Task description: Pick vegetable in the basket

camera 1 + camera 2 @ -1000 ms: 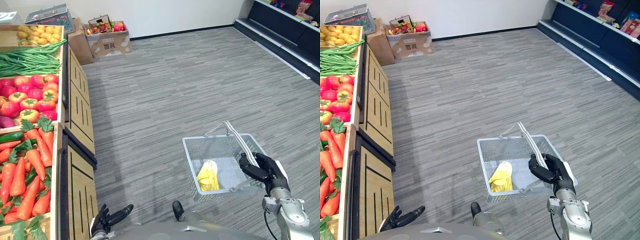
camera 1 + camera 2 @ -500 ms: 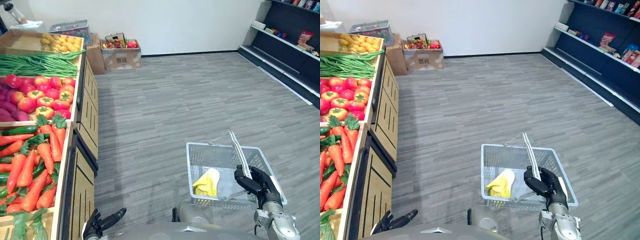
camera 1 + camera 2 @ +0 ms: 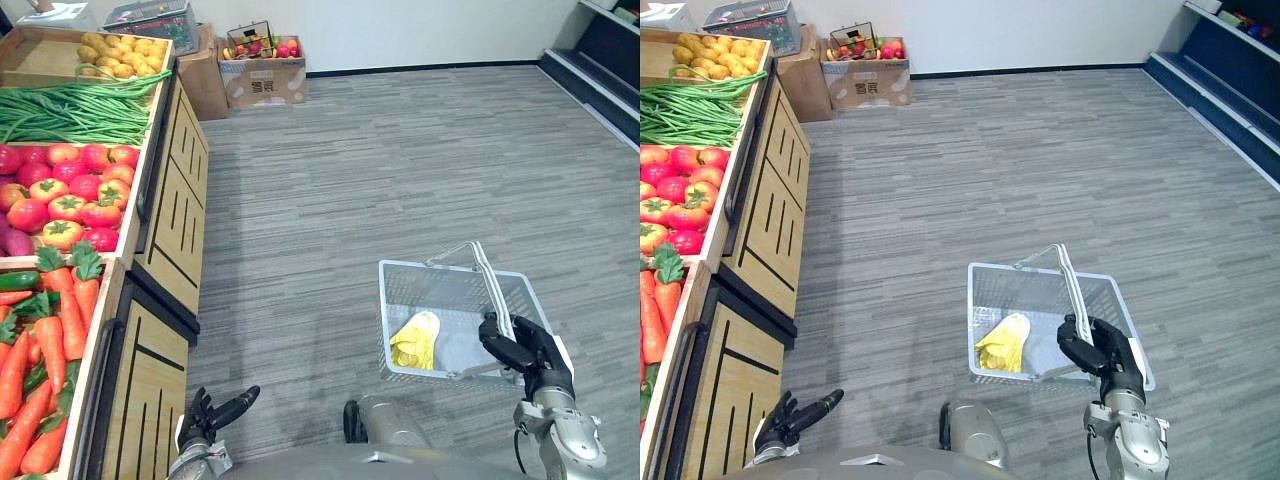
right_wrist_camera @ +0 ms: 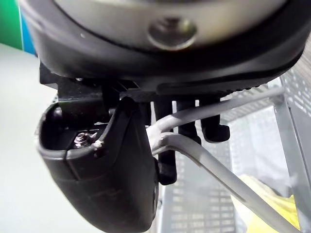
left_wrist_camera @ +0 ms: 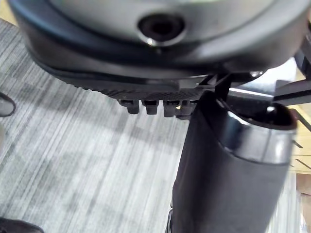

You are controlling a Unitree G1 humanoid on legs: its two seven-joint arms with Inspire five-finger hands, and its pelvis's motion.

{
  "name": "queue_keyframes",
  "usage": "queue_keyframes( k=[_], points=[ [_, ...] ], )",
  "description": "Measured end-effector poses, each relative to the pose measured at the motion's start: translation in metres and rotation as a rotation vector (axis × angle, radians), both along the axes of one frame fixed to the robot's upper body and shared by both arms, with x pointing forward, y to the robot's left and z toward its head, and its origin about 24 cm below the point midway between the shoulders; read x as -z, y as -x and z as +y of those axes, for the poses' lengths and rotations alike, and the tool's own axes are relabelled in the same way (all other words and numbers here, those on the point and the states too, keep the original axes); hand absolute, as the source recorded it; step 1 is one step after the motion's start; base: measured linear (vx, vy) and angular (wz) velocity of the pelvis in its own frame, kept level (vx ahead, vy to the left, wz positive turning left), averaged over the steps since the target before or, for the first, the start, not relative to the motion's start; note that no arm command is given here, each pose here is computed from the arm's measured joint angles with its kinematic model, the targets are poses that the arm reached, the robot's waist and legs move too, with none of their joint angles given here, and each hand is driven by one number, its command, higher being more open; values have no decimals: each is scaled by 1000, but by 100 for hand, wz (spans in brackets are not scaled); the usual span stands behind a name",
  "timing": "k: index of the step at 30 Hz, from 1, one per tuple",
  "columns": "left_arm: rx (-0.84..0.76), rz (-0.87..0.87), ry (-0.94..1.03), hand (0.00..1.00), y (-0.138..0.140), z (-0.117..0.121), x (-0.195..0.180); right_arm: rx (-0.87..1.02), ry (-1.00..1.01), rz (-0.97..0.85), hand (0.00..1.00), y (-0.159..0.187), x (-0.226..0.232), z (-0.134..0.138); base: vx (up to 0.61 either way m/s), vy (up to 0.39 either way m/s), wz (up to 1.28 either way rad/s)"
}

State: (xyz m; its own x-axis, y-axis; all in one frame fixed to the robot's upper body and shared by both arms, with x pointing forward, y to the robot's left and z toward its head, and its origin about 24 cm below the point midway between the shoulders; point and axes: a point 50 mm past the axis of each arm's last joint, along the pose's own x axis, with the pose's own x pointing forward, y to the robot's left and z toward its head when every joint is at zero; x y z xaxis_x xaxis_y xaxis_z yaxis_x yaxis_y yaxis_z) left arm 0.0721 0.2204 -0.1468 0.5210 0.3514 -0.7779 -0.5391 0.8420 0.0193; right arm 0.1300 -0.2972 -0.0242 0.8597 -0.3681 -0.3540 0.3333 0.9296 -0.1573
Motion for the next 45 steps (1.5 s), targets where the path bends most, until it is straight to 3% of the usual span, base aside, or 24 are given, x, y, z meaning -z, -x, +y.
queue_keyframes(
  k=[10,14,23,38,45],
  points=[
    [18,17,11,100,9,-2,1,1,8,-11,0,-1,-5,-6,196,-94,5],
    [23,3,3,100,7,-1,0,12,14,-15,0,-2,-5,-7,73,172,3],
    [12,93,-10,100,30,7,4,-2,8,6,0,-5,0,-7,141,205,-15],
    [73,79,-12,100,20,2,4,-105,26,40,0,-13,3,4,-54,42,-18],
    [69,104,-20,100,31,6,4,-100,26,53,0,-9,5,4,-57,21,-1]
  ],
)
